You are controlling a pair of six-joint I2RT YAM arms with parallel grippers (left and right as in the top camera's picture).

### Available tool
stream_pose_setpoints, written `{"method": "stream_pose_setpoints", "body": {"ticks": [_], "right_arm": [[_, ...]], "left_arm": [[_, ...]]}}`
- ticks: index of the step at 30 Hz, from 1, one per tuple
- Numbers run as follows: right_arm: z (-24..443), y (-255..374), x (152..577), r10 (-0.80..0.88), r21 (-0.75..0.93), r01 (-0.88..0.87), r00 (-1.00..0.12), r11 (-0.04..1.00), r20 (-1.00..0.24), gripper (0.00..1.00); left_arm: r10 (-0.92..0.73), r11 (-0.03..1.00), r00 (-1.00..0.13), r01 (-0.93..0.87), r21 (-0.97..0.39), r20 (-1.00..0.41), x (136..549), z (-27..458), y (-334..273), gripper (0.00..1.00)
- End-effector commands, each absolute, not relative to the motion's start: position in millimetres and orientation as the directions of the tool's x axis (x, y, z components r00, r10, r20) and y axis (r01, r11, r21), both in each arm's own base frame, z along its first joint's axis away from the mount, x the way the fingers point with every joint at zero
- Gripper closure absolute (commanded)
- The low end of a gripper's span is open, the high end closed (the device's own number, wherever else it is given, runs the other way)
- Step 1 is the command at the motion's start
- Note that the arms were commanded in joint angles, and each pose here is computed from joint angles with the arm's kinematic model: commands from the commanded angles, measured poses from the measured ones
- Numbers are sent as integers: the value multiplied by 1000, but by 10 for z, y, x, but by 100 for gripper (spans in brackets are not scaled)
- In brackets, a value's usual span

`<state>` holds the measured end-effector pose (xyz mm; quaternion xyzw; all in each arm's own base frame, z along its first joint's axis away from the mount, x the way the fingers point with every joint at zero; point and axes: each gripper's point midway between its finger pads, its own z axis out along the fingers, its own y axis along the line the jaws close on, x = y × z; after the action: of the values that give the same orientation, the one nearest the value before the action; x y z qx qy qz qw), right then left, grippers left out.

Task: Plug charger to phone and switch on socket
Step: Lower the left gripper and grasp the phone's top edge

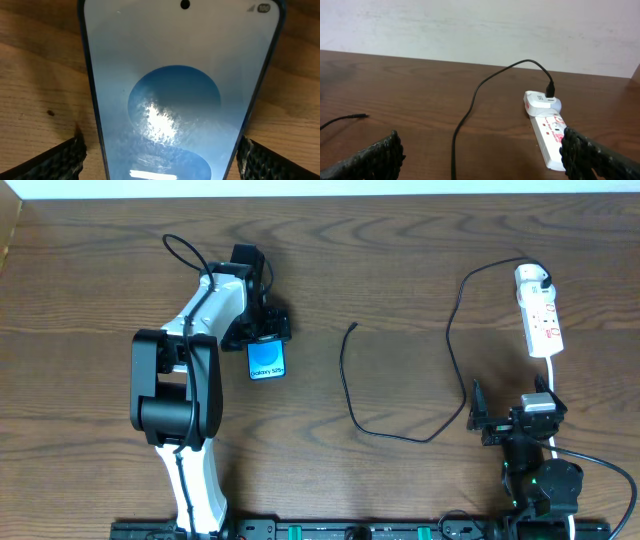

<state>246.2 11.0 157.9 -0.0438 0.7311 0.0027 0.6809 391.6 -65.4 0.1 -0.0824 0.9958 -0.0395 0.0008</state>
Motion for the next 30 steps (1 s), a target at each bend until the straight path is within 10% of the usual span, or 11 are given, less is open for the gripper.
{"method": "stream_pose_setpoints", "body": {"ticks": [1, 30], "right_arm": [[1572, 104, 2461, -68, -64, -65, -68, 996, -995, 1], [1571, 104, 2461, -68, -64, -65, -69, 996, -995, 1]], "left_arm": [[-151, 984, -988, -154, -86, 32, 3850, -120, -671, 2], [-203, 976, -978, -206, 74, -45, 3834, -287, -569, 2]]}}
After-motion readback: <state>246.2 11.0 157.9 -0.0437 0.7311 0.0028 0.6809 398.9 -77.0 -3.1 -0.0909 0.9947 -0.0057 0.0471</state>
